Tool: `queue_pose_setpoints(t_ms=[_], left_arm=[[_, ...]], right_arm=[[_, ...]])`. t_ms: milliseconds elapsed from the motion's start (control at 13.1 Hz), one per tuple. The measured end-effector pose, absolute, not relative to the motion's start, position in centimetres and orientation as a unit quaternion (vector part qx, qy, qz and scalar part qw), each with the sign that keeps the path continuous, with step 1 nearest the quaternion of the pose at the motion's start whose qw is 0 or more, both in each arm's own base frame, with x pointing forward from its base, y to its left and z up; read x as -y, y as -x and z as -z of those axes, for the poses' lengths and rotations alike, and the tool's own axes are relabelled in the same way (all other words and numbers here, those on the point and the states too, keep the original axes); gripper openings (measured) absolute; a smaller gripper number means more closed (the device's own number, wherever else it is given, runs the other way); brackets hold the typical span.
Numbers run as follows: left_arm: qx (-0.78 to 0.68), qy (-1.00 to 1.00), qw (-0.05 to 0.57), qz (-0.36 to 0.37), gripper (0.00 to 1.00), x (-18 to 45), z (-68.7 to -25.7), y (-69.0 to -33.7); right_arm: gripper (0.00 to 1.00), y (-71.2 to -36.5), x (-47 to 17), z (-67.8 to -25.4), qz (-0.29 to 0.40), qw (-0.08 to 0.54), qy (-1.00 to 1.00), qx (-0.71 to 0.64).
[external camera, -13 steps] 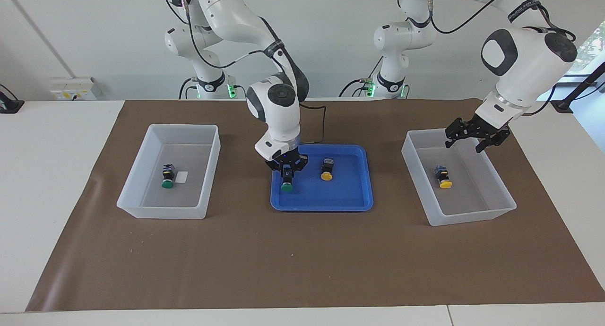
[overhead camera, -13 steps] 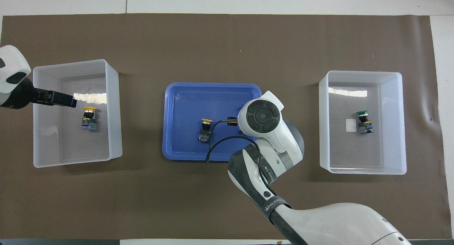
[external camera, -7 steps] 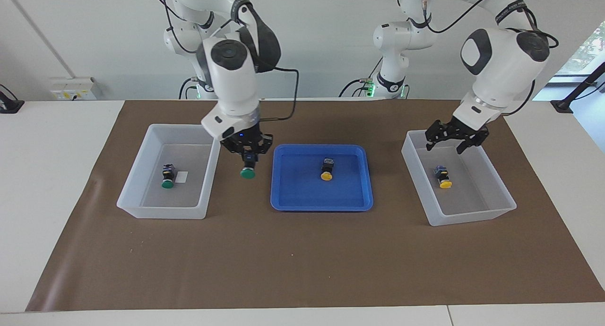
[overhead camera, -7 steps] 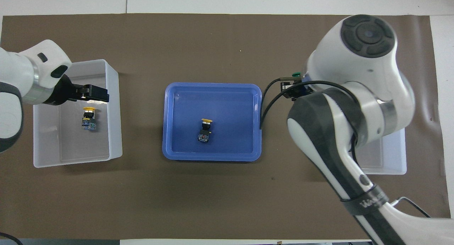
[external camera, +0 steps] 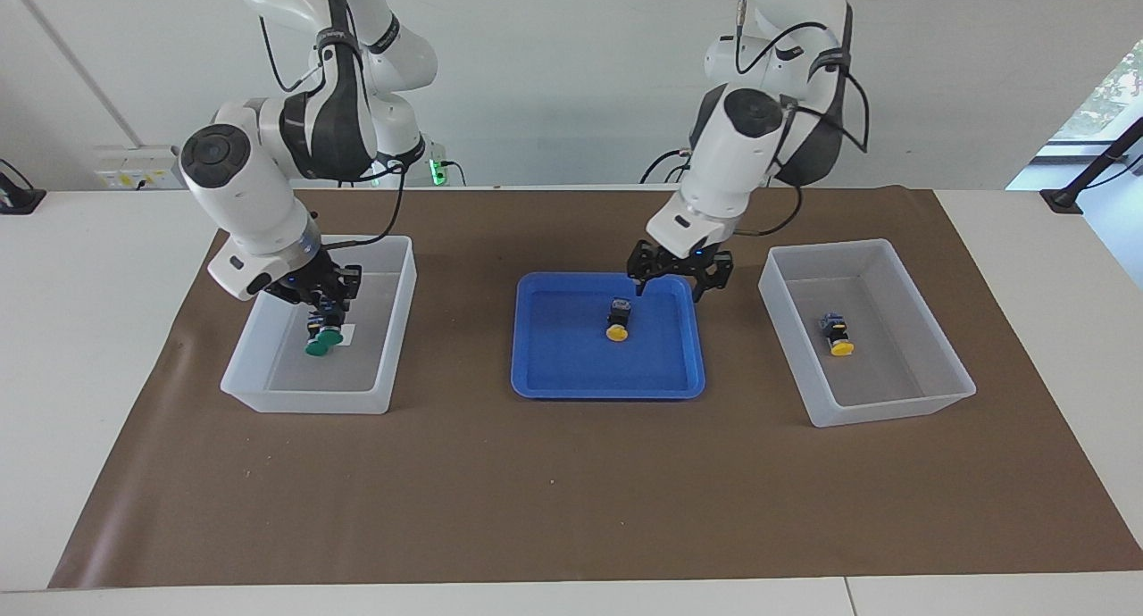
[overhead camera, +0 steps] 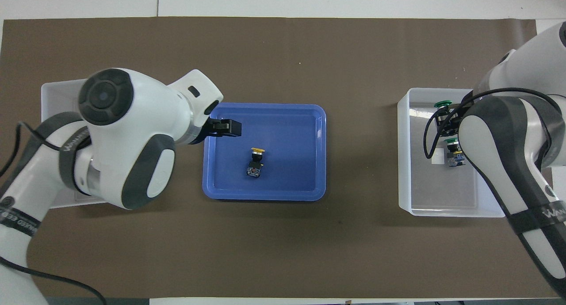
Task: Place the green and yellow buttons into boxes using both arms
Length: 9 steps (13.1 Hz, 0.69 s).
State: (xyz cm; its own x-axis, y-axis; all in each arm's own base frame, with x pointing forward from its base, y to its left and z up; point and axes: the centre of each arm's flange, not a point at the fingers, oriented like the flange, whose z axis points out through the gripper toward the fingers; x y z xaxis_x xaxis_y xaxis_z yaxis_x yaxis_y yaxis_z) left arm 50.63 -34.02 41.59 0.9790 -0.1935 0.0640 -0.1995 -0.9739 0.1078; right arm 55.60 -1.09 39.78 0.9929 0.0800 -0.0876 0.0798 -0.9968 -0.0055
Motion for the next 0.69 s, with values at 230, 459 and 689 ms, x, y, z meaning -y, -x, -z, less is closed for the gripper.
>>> queue_pose_setpoints(t_ms=[230, 459, 689], left_arm=[[0.123, -0.992, 0.033, -0.016, 1.00, 35.7, -35.6, -48.9], [0.132, -0.991, 0.017, -0.008, 1.00, 37.3, -31.3, -46.2], [0.131, -0.991, 0.019, -0.014, 1.00, 37.2, -30.9, -46.1]], right_arm=[[0.33, -51.5, 0.4, -35.4, -0.023, 0.003, 0.999, 0.047], [0.70, -50.9, 0.3, -36.3, -0.015, 0.003, 0.999, 0.049], [1.00, -53.6, 0.1, -42.7, -0.001, 0.003, 0.999, 0.051]])
